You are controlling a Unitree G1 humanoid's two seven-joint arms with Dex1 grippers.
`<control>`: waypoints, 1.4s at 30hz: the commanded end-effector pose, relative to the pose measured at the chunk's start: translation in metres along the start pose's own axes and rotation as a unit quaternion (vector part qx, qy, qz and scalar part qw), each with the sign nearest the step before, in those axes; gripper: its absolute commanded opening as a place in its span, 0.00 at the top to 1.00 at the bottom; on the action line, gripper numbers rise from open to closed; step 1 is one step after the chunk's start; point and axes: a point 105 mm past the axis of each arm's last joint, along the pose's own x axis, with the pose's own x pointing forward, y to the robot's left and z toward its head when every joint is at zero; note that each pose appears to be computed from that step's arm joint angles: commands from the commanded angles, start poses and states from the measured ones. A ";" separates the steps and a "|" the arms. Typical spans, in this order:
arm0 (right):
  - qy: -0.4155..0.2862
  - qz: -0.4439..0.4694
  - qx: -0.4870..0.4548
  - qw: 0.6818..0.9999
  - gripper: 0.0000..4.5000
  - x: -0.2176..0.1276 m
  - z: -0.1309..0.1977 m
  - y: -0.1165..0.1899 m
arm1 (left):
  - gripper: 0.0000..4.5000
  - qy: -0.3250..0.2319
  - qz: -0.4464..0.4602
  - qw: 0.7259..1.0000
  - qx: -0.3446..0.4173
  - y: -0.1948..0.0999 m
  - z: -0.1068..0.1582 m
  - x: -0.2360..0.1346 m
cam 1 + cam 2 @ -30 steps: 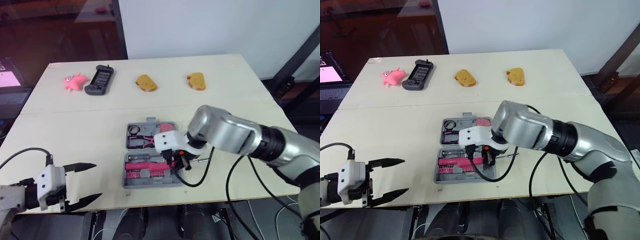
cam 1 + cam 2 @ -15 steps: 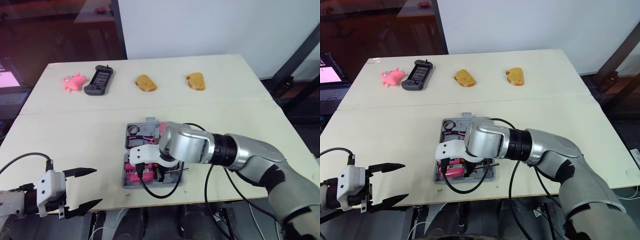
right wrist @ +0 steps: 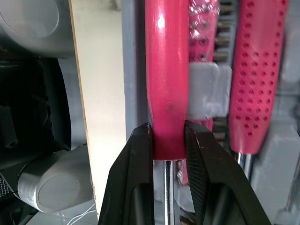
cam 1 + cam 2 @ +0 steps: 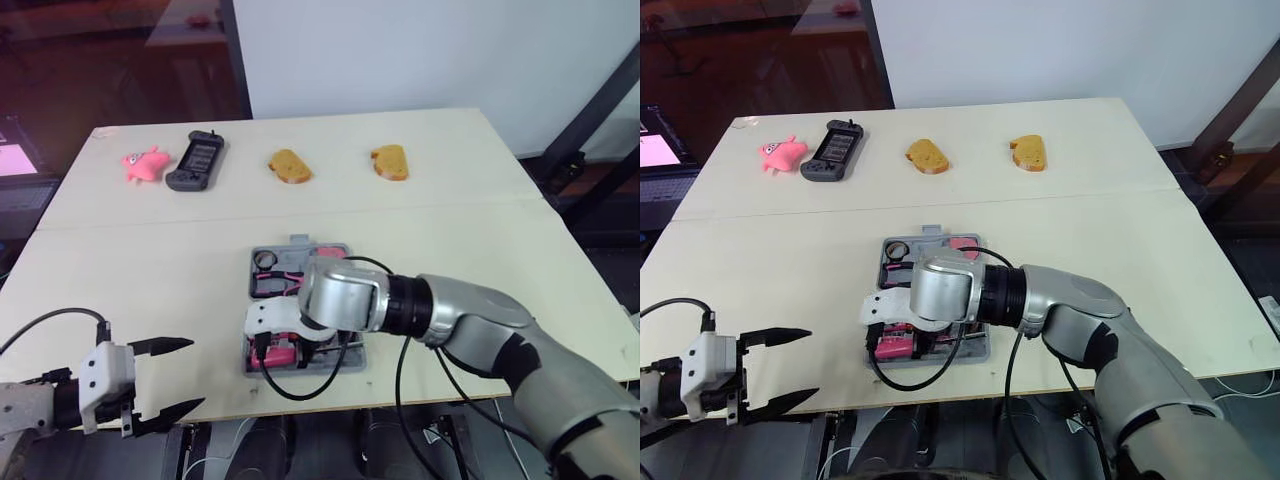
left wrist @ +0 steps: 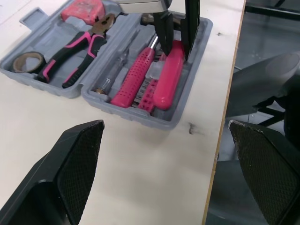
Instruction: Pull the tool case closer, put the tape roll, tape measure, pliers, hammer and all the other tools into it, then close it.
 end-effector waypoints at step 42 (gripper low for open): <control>-0.030 -0.008 -0.004 1.000 0.91 -0.007 0.033 0.001 | 0.00 -0.002 0.001 1.000 -0.013 -0.003 -0.017 0.007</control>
